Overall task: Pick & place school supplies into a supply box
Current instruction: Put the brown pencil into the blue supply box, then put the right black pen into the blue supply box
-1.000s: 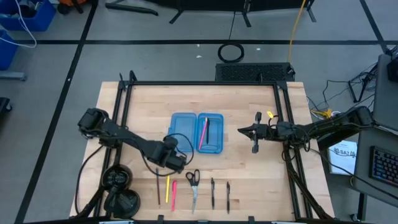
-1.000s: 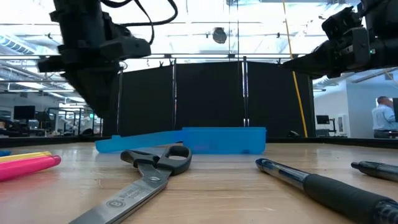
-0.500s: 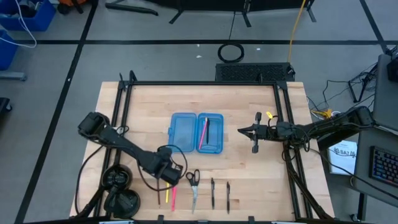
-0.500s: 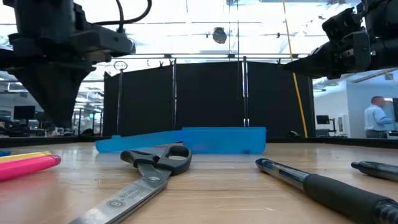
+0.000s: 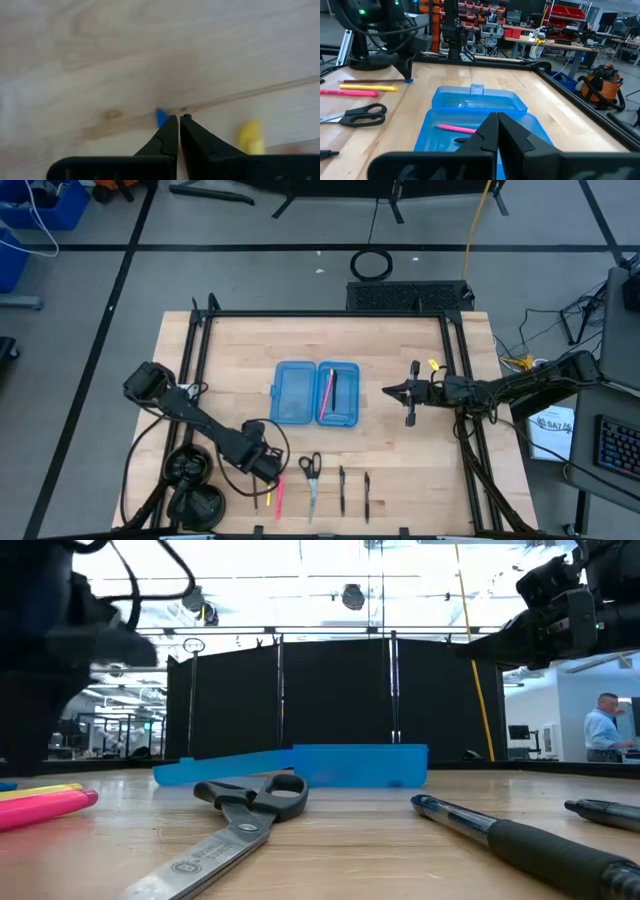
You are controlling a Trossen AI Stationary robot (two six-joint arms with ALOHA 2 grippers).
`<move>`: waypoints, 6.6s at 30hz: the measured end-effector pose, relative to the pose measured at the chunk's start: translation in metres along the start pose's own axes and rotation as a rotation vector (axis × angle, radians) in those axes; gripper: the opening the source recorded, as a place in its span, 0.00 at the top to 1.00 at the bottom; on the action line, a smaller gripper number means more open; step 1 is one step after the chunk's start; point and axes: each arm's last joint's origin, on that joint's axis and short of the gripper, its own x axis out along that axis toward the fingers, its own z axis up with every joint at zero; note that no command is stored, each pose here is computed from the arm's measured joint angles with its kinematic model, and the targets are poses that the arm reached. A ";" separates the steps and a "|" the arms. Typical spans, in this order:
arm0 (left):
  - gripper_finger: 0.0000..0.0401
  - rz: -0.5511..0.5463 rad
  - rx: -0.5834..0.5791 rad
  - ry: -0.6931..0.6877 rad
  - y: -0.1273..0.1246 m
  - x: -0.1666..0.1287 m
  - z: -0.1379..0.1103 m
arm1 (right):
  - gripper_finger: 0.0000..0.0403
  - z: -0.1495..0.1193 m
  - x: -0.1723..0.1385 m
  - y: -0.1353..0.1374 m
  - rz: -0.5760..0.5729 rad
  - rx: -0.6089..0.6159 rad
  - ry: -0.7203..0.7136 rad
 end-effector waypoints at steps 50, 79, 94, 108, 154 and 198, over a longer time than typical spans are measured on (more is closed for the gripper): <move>0.91 0.077 -0.133 0.029 -0.011 0.033 0.001 | 1.00 -0.003 0.000 0.000 0.004 -0.017 0.035; 0.96 -0.518 0.030 -0.363 -0.013 -0.072 0.131 | 1.00 -0.002 0.000 0.000 0.003 -0.031 0.022; 0.96 -0.781 0.042 -0.431 -0.061 -0.050 0.252 | 1.00 -0.004 0.000 0.000 0.004 -0.036 0.038; 0.96 -0.439 0.063 -0.428 -0.117 -0.032 0.280 | 1.00 -0.005 0.000 0.000 0.003 -0.038 0.043; 0.71 -0.304 0.035 -0.367 -0.128 0.015 0.261 | 1.00 0.002 -0.001 0.000 -0.004 0.029 -0.037; 0.99 -1.067 1.046 -1.131 0.067 -0.059 0.188 | 1.00 -0.001 -0.001 0.005 0.154 -0.018 -0.027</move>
